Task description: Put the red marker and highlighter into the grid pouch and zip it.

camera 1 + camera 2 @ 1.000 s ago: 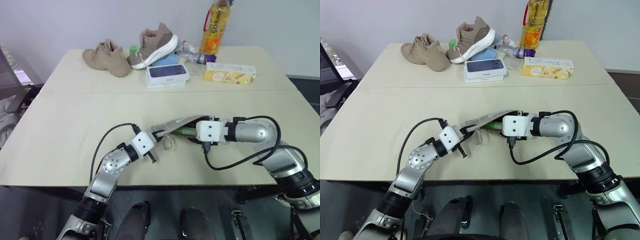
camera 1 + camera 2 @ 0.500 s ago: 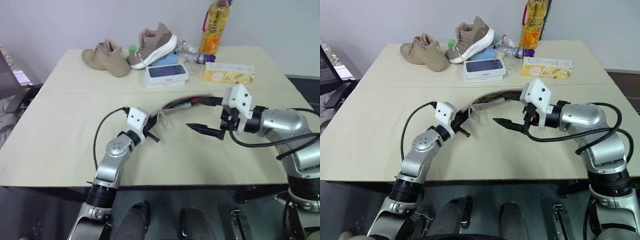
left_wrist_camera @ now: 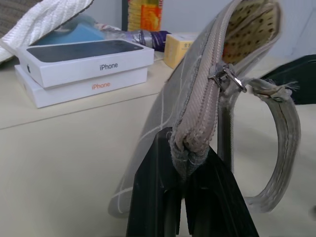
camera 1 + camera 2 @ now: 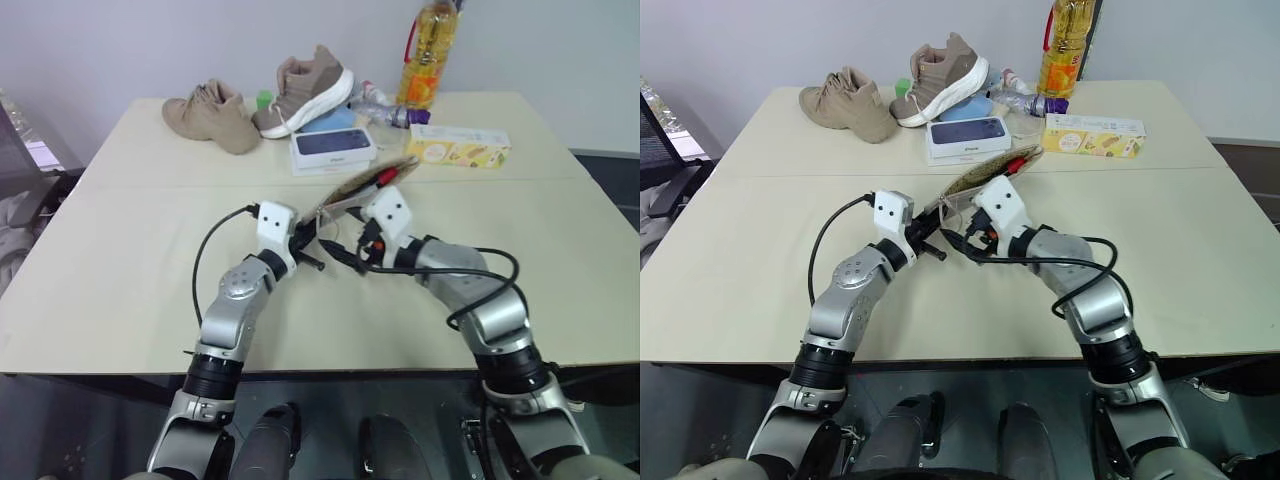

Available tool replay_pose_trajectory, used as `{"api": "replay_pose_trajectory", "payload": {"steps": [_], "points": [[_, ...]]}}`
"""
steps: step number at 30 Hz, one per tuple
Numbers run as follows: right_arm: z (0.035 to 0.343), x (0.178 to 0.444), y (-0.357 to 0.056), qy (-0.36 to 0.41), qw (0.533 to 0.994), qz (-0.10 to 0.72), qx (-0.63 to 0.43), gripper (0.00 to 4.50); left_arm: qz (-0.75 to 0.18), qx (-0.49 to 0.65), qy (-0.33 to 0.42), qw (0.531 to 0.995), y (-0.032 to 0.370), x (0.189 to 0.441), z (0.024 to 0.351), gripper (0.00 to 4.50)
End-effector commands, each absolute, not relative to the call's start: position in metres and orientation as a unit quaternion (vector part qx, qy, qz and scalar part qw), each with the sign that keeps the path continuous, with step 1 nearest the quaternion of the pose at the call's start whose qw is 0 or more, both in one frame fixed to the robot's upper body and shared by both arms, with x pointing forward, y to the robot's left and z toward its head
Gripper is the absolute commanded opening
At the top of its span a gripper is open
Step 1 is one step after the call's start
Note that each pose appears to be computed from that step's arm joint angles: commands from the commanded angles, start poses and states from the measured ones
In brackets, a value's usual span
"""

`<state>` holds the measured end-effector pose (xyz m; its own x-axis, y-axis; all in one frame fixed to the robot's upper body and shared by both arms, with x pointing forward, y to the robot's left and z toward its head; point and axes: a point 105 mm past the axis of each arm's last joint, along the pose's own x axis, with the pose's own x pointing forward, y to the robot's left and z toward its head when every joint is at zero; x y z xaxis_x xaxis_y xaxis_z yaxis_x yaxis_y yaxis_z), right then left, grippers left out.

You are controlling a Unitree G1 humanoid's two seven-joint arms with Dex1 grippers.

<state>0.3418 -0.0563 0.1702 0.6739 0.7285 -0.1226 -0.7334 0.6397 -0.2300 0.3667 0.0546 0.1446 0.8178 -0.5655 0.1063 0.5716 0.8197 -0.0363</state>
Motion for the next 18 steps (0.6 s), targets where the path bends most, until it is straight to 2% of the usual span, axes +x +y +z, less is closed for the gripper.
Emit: {"api": "replay_pose_trajectory", "payload": {"steps": [1, 3, 9, 10, 16, 18], "points": [[0.183, 0.345, -0.051, -0.015, 0.909, 0.398, -0.124, 4.01, -0.302, -0.036, -0.074, 0.95, 0.051, 0.363, 0.16, 0.0], [0.182, 0.347, -0.052, -0.013, 0.911, 0.395, -0.119, 3.36, -0.3, -0.037, -0.074, 0.95, 0.051, 0.363, 0.161, 0.0], [0.187, 0.351, -0.07, -0.014, 0.917, 0.375, -0.131, 0.29, -0.291, -0.033, -0.073, 0.953, 0.057, 0.363, 0.158, 0.0], [0.19, 0.352, -0.075, -0.016, 0.919, 0.37, -0.135, 0.05, -0.288, -0.03, -0.073, 0.954, 0.059, 0.363, 0.157, 0.0], [0.206, 0.36, -0.107, -0.029, 0.931, 0.326, -0.163, 0.05, -0.281, 0.0, -0.073, 0.957, 0.068, 0.365, 0.153, 0.0], [0.224, 0.372, -0.14, -0.044, 0.945, 0.265, -0.185, 0.05, -0.277, 0.031, -0.074, 0.957, 0.077, 0.365, 0.149, 0.0]]}}
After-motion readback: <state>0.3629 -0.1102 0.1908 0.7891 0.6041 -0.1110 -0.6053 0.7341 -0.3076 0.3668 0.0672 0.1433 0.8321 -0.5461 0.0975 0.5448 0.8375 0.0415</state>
